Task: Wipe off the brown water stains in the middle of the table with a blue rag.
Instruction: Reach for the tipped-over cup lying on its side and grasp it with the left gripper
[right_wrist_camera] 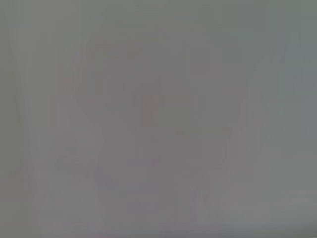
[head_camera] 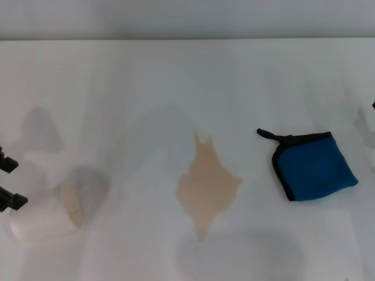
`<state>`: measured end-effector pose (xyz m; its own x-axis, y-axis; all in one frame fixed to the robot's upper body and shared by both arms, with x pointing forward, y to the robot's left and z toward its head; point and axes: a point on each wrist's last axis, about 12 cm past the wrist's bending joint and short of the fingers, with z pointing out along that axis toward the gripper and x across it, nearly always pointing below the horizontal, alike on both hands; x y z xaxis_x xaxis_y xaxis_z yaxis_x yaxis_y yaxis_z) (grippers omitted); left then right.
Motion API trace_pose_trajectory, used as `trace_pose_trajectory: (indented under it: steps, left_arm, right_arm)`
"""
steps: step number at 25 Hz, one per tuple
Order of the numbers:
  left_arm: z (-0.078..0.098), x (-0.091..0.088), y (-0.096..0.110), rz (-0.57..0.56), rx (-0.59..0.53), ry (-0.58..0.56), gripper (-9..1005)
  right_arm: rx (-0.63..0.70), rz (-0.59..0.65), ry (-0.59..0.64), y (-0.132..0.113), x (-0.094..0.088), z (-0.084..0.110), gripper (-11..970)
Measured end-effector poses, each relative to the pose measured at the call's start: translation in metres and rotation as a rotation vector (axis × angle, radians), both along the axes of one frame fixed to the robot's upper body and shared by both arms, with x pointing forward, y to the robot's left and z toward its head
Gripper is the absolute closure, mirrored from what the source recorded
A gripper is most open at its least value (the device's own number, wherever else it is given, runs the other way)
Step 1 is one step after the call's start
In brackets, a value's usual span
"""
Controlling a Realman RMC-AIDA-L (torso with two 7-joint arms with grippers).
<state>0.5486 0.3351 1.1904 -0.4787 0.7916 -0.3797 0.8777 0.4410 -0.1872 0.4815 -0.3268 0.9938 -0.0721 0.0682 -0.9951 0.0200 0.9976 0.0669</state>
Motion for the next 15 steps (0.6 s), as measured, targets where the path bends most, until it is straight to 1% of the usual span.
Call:
trace_pose_trajectory:
  steps: [4, 6, 15]
  left_arm:
    - [-0.004, 0.001, -0.003, -0.044, -0.001, 0.008, 119]
    - [-0.009, 0.004, -0.006, -0.07, 0.001, 0.02, 119]
    - [-0.022, 0.014, -0.016, -0.124, 0.02, 0.027, 119]
  right_arm:
    - [-0.005, -0.001, -0.003, -0.001, 0.001, 0.001, 104]
    - [-0.006, -0.001, -0.004, -0.001, 0.001, 0.001, 104]
    - [-0.005, -0.003, -0.003, -0.001, 0.001, 0.0, 104]
